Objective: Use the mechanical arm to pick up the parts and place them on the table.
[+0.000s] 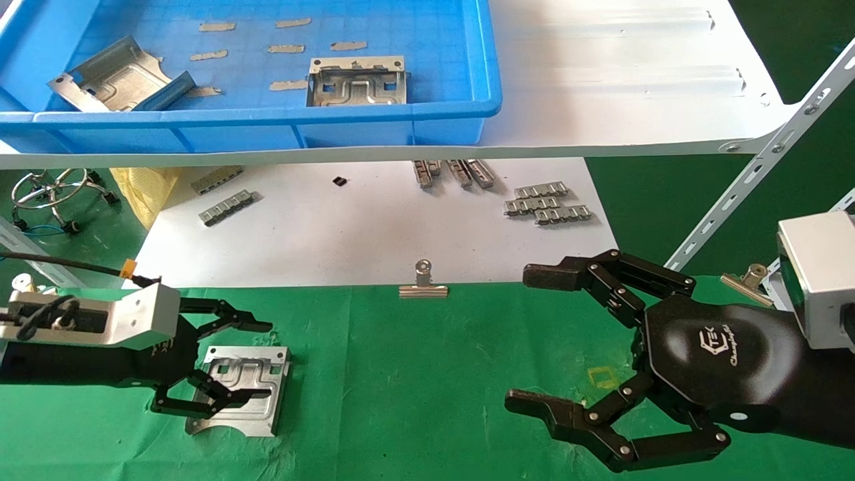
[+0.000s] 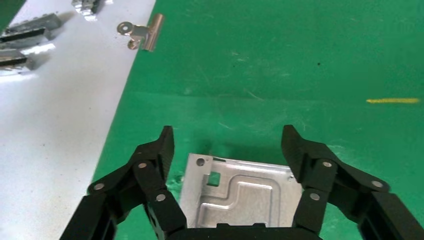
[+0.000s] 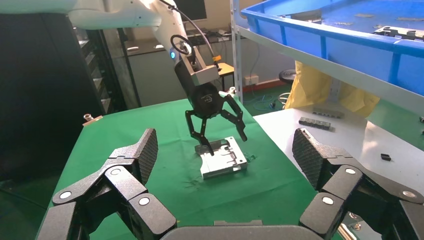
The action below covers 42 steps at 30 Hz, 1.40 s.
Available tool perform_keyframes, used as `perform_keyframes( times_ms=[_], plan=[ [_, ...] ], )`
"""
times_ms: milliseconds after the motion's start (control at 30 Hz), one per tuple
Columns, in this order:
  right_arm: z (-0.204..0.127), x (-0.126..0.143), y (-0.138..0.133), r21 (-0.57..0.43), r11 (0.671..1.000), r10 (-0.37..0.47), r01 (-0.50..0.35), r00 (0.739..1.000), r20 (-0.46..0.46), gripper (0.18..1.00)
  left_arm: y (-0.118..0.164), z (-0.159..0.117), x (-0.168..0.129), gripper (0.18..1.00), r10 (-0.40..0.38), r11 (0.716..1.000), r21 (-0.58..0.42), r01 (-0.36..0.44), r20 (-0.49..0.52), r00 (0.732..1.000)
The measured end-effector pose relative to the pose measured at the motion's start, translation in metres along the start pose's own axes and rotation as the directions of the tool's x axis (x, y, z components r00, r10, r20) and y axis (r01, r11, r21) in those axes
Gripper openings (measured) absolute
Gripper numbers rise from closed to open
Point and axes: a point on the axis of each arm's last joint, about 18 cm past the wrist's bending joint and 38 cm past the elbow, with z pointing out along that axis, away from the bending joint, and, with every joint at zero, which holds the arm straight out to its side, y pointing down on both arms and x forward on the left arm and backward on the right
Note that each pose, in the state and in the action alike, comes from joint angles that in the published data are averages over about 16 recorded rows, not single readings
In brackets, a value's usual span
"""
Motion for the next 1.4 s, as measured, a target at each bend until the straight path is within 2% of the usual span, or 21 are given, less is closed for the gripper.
perform_keyframes(
  times_ms=[267,467,667,1400],
  plan=[
    [0.0,0.0,0.0,0.0,1.0,0.0,0.0,1.0,0.0,1.001,-0.004,0.004,0.003,0.847,-0.009,0.999,0.034,0.009,0.0,1.0],
    [0.0,0.0,0.0,0.0,1.0,0.0,0.0,1.0,0.0,1.001,-0.012,0.01,0.007,0.929,-0.028,0.995,0.092,0.028,0.0,1.0],
    [0.0,0.0,0.0,0.0,1.0,0.0,0.0,1.0,0.0,1.001,-0.023,0.015,0.014,0.978,-0.053,0.985,0.164,0.053,-0.003,0.999],
    [0.0,0.0,0.0,0.0,1.0,0.0,0.0,1.0,0.0,1.001,-0.07,0.007,0.044,1.001,-0.122,0.915,0.385,0.124,-0.028,0.992]
  ],
)
